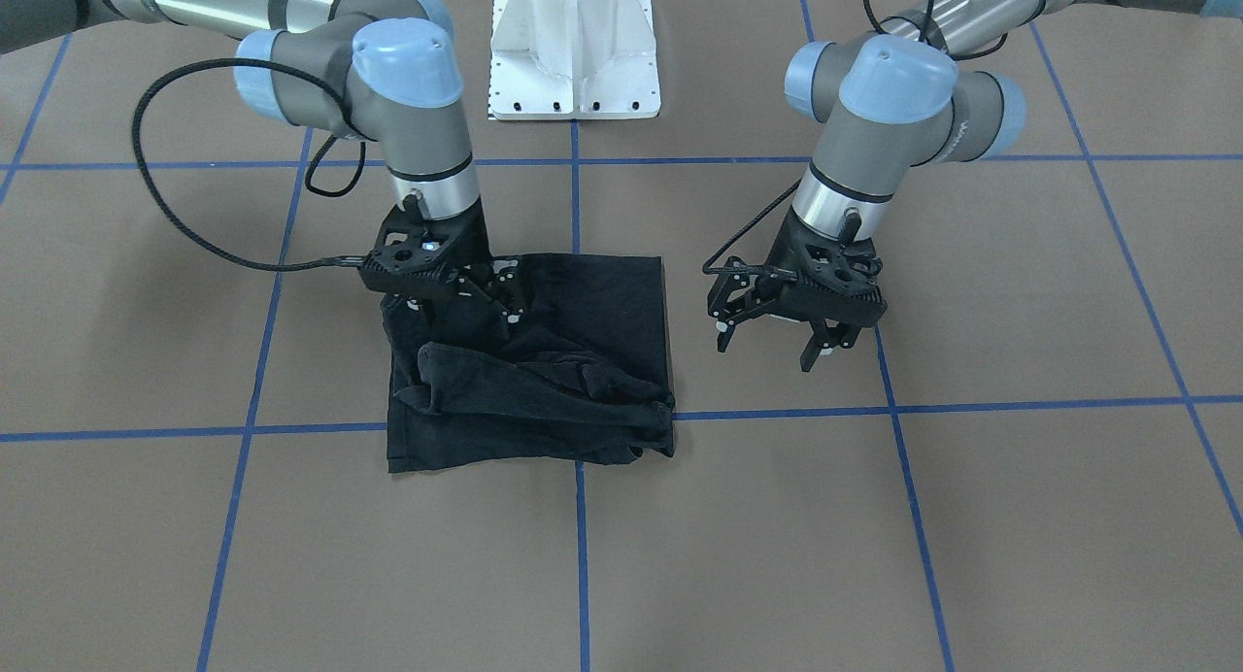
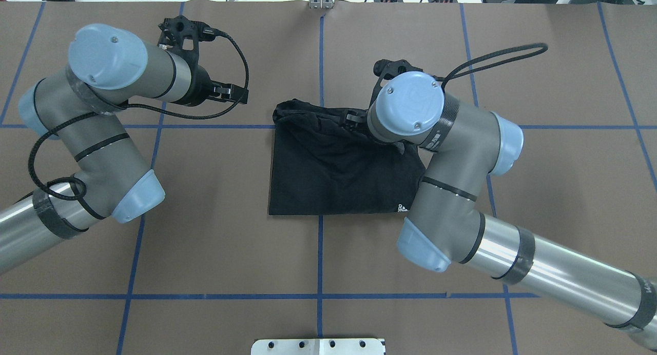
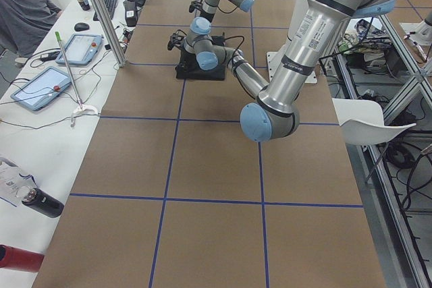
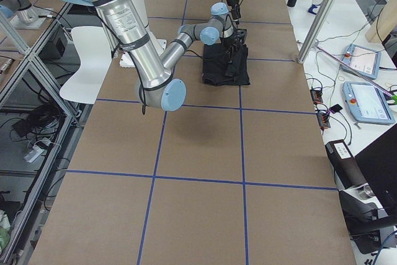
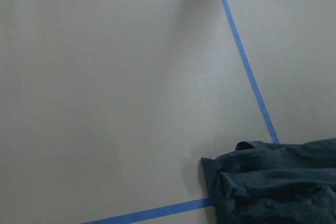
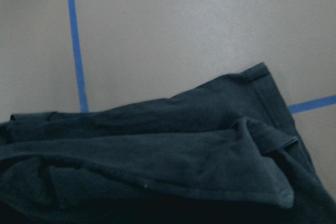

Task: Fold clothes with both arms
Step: 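Release the shirt and lift the left gripper away while the right gripper presses the fold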

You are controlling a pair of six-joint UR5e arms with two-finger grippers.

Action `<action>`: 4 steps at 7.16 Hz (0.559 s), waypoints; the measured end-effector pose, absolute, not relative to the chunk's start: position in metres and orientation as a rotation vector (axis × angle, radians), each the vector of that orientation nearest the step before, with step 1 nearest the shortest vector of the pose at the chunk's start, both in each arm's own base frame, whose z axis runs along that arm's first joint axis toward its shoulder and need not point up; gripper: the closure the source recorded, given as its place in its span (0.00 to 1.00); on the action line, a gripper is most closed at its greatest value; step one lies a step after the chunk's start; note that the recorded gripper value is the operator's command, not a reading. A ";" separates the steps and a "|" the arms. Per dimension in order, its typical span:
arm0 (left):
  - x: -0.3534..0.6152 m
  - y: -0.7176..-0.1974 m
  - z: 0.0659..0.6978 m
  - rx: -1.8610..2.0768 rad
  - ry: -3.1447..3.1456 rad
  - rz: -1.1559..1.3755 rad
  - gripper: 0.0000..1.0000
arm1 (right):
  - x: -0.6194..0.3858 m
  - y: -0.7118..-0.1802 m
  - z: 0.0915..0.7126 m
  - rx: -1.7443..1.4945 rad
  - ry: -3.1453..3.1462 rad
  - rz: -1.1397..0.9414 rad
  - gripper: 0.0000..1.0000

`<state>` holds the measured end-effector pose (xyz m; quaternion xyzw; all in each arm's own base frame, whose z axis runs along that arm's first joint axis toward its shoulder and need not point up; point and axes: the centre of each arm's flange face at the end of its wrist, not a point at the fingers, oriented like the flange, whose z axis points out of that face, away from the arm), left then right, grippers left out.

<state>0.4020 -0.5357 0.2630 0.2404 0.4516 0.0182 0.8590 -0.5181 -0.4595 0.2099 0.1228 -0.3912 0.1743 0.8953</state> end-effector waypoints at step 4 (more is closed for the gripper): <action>0.390 -0.537 0.276 0.508 0.936 0.055 0.00 | -0.595 -0.417 0.204 0.271 -0.724 0.312 1.00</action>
